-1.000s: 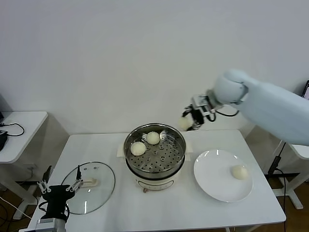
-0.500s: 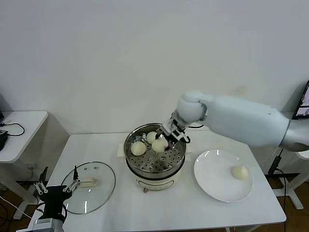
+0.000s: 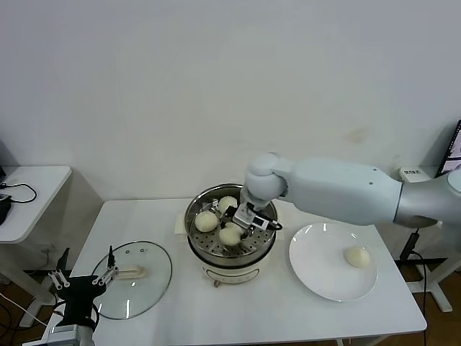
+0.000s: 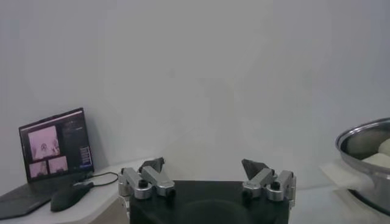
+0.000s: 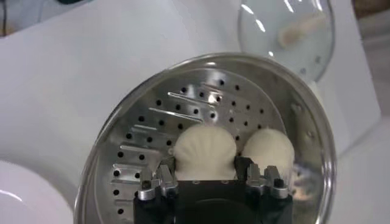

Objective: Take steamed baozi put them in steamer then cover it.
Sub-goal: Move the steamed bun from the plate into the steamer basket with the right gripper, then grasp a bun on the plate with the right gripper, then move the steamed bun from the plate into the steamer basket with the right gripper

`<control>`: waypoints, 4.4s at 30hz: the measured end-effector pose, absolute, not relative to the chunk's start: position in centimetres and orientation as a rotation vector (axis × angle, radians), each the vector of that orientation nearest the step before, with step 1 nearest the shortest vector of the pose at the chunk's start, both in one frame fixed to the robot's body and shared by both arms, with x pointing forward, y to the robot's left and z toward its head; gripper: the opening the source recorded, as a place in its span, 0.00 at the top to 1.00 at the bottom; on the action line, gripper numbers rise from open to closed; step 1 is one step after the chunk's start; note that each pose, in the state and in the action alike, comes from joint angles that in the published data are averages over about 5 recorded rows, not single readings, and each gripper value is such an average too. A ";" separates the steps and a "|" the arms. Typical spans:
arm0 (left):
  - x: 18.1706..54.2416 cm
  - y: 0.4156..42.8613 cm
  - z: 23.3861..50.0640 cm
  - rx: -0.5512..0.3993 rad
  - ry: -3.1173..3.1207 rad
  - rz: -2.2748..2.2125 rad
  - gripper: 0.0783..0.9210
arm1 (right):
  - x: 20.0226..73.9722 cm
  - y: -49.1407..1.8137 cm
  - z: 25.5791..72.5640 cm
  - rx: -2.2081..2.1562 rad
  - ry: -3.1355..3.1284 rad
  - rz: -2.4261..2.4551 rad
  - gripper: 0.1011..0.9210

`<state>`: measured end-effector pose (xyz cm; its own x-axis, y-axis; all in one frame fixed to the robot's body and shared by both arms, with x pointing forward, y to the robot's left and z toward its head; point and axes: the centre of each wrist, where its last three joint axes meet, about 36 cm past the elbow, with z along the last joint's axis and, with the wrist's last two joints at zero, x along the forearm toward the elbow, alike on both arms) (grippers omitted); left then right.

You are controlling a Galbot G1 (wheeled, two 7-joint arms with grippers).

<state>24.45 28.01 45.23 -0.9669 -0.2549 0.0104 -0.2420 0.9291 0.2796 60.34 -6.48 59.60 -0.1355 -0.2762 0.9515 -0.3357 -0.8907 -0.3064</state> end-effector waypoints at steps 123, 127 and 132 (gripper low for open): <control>24.8 27.9 45.3 0.331 -3.040 -0.479 0.12 | 59.0 -43.1 47.2 1.073 -1.353 1.412 0.42; 24.9 27.9 45.4 0.329 -3.045 -0.476 0.12 | 59.4 -42.6 49.5 1.074 -1.375 1.427 0.42; 25.0 27.7 45.5 0.322 -3.052 -0.469 0.12 | 60.1 -41.2 53.6 1.083 -1.432 1.454 0.41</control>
